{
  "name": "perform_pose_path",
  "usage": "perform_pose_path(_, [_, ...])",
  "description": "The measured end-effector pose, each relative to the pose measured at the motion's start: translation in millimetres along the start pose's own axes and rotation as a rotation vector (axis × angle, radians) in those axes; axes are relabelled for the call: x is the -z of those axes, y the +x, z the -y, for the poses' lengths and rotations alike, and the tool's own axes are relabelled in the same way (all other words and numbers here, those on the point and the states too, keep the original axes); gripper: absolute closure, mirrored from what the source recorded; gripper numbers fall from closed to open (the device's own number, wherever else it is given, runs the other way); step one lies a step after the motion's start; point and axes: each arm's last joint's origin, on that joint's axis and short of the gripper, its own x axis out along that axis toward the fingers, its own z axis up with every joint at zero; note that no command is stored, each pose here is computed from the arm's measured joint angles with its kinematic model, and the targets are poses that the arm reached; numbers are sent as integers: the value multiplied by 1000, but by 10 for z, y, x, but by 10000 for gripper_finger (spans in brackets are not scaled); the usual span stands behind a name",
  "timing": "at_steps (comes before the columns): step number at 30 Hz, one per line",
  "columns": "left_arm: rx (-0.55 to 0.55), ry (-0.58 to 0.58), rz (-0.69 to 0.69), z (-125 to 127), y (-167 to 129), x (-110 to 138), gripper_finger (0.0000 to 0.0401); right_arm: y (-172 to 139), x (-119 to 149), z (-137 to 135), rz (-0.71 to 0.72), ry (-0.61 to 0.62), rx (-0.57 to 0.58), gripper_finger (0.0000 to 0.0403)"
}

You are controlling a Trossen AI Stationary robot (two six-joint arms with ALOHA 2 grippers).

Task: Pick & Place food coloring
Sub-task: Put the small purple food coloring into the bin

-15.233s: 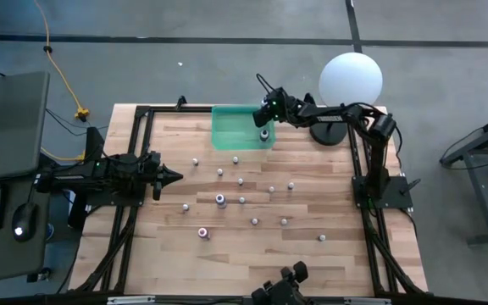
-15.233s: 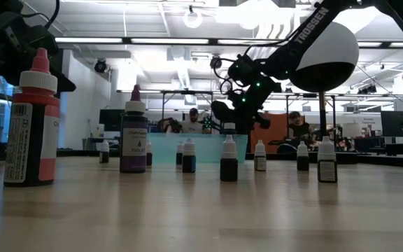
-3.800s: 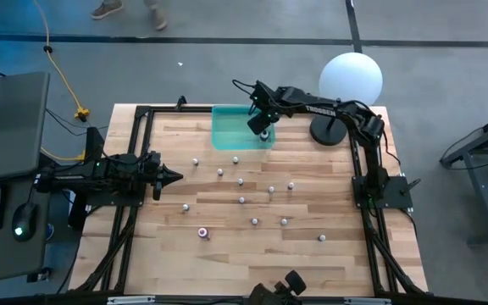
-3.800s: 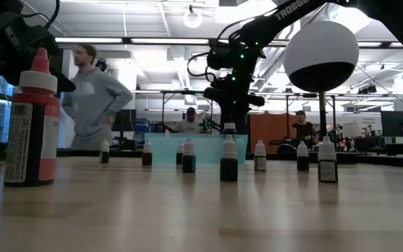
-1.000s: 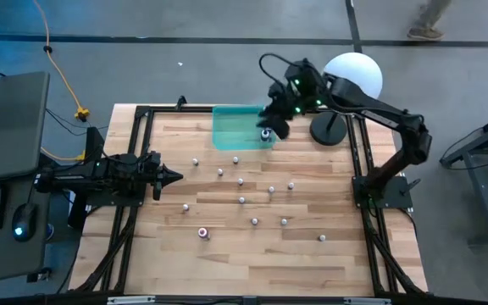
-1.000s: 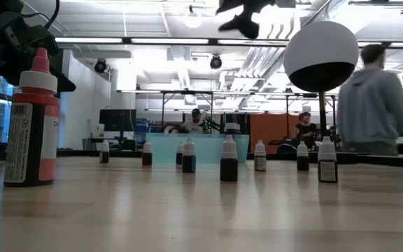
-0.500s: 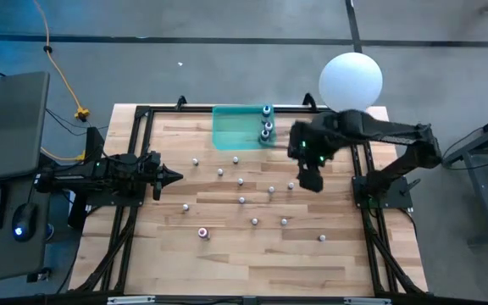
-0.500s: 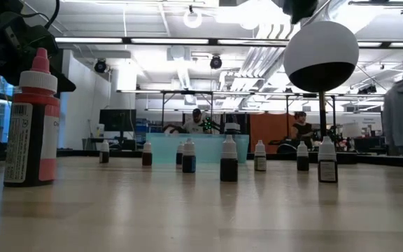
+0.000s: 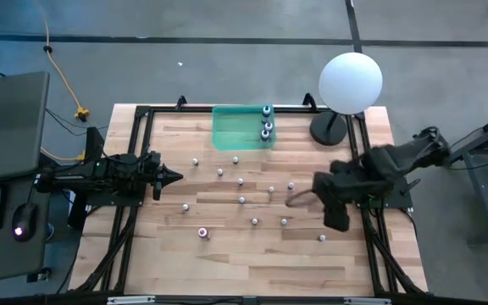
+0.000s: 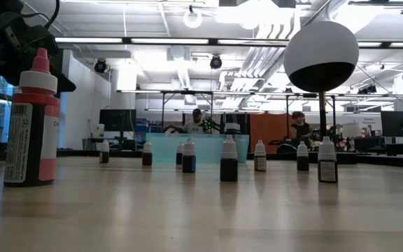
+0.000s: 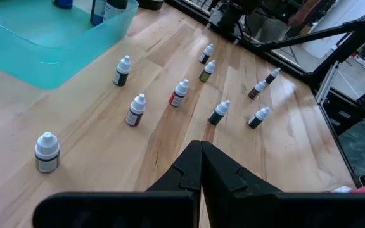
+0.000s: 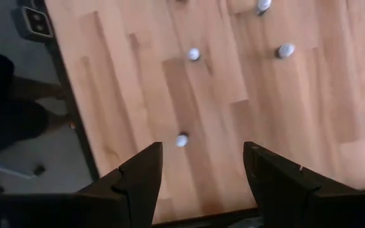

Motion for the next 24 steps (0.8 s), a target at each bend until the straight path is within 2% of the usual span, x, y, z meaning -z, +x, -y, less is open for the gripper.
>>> perform_pose_path(5, [0, 0, 0, 0, 0, 0, 401, 158, 387, -180, 31, 138, -53, 192])
perform_pose_path(7, [0, 0, 0, 0, 0, 1, 401, 332, 557, -246, 27, 181, -82, 192])
perform_pose_path(12, [0, 0, 0, 0, 0, 0, 401, 864, 896, -258, 50, 225, -35, 192])
perform_pose_path(16, [0, 0, 0, 0, 0, 0, 401, 1264, 1020, -195, 75, 253, -2, 192])
perform_pose_path(24, [0, 0, 0, 0, 0, 0, 401, 1839, 1169, -69, 61, 290, -97, 192])
